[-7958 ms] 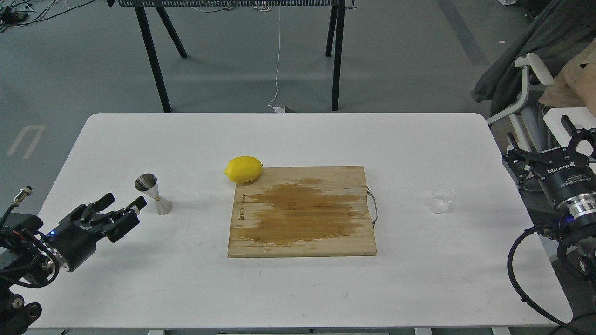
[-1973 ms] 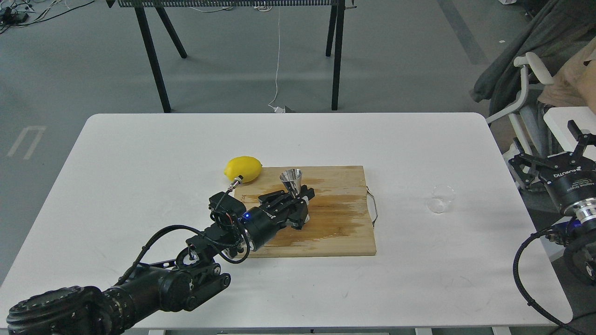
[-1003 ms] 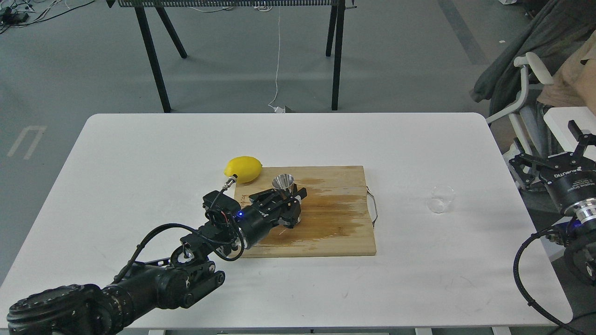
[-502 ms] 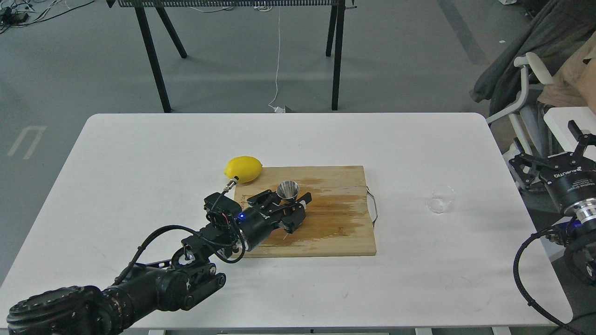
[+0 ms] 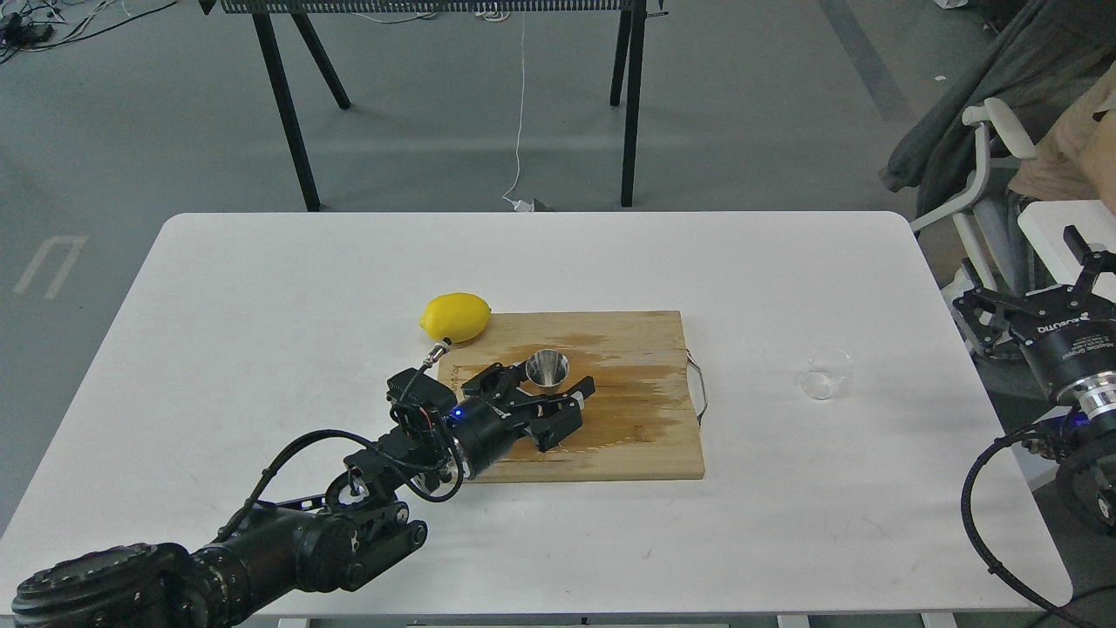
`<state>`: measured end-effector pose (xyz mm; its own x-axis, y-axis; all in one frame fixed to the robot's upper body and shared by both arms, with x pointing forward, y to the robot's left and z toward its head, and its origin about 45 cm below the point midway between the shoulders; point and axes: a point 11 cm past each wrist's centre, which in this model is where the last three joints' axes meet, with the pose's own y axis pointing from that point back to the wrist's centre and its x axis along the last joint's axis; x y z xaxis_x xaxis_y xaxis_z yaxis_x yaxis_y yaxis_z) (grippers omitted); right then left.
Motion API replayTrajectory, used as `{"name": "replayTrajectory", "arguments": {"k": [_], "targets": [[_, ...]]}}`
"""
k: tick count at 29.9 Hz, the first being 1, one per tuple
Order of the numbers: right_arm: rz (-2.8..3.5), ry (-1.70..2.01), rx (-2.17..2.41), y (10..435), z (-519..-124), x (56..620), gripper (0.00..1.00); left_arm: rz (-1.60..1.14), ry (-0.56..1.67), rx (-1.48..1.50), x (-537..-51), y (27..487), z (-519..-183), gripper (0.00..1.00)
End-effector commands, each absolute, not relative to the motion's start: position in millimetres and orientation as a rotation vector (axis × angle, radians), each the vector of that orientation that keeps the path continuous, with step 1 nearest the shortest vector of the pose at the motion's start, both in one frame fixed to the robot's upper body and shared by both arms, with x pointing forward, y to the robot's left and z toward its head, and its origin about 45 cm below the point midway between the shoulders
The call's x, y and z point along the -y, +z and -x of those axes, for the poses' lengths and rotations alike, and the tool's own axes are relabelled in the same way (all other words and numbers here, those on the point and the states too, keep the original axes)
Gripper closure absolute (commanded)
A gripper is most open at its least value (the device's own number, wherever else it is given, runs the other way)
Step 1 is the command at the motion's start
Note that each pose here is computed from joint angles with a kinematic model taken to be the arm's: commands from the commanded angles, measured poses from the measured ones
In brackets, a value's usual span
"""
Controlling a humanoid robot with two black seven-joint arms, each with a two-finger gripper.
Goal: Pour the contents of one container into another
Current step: 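Lower the jigger upright onto the cutting board with the left hand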
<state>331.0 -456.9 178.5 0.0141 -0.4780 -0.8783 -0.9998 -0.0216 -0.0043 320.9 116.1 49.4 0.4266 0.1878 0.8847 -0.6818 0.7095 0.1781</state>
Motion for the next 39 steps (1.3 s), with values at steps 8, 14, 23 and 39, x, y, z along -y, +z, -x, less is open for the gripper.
{"name": "replayTrajectory", "arguments": {"k": [8,14,23,39], "targets": [[1.587,0.941,-1.55,177,-331,457,0.01,-0.581,0.58,0.972,-118,43,-314,0.08],[1.586,0.943,-1.551,177,-330,457,0.01,-0.581,0.58,0.971,-118,43,-314,0.08],[1.587,0.944,-1.554,177,-329,457,0.01,-0.586,0.577,0.954,-119,37,-307,0.08],[1.586,0.945,-1.552,176,-329,457,0.01,-0.615,0.581,0.966,-135,37,-312,0.08]]}}
